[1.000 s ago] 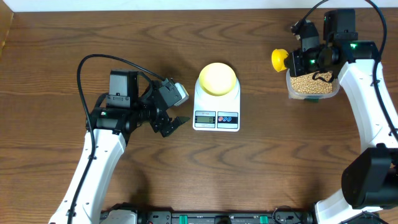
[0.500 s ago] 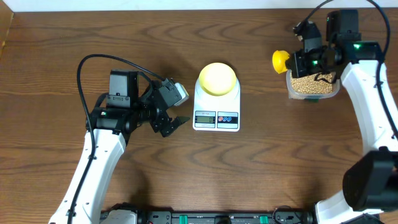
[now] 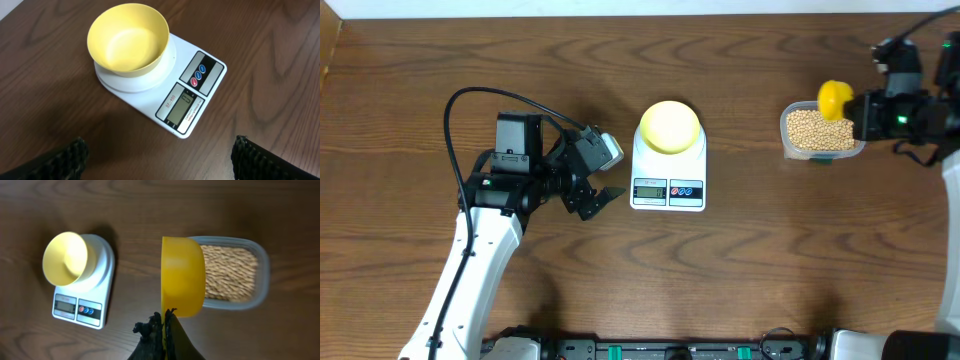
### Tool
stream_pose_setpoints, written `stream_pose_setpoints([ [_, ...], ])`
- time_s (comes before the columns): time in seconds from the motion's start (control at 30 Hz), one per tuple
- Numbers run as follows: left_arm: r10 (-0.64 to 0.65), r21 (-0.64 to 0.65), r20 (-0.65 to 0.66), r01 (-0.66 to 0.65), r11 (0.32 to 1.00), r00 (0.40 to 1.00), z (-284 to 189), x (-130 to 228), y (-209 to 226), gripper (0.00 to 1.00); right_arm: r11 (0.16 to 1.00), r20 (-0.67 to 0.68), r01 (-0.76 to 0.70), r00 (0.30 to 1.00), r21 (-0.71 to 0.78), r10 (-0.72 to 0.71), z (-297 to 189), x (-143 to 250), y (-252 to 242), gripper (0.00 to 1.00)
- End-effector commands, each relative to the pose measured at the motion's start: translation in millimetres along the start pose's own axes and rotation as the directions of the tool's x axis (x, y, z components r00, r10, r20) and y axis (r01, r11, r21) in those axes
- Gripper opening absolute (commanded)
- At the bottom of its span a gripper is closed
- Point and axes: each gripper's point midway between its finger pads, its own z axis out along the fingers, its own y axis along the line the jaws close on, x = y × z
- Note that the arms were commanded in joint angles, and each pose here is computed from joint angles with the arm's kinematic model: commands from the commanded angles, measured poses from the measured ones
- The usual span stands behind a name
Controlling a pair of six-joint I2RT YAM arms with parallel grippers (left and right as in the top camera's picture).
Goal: Scoop item into bowl and weigh 50g on scale
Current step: 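Move the right gripper's yellow scoop right over the soybean tub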
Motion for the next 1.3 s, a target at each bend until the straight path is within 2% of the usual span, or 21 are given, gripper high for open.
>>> stream_pose_setpoints([
  [0.0,0.031,-0.024,0.012,-0.031,0.999,0.999,-5,-9,7,0.93,1.000,0.016,-0.018,1.000,0.020,0.017,-12,-2,-9,0.01],
  [0.5,0.031,-0.024,0.012,-0.031,0.999,0.999,-5,-9,7,0.93,0.982,-0.084,-0.070,0.993,0.178,0.086,-19,26,-42,0.01],
  [1.27,0.031,-0.023,0.012,-0.031,0.999,0.999,-5,-9,7,0.93,0.968,-0.065,-0.126,0.988,0.216,0.143,-15,32,-70,0.01],
])
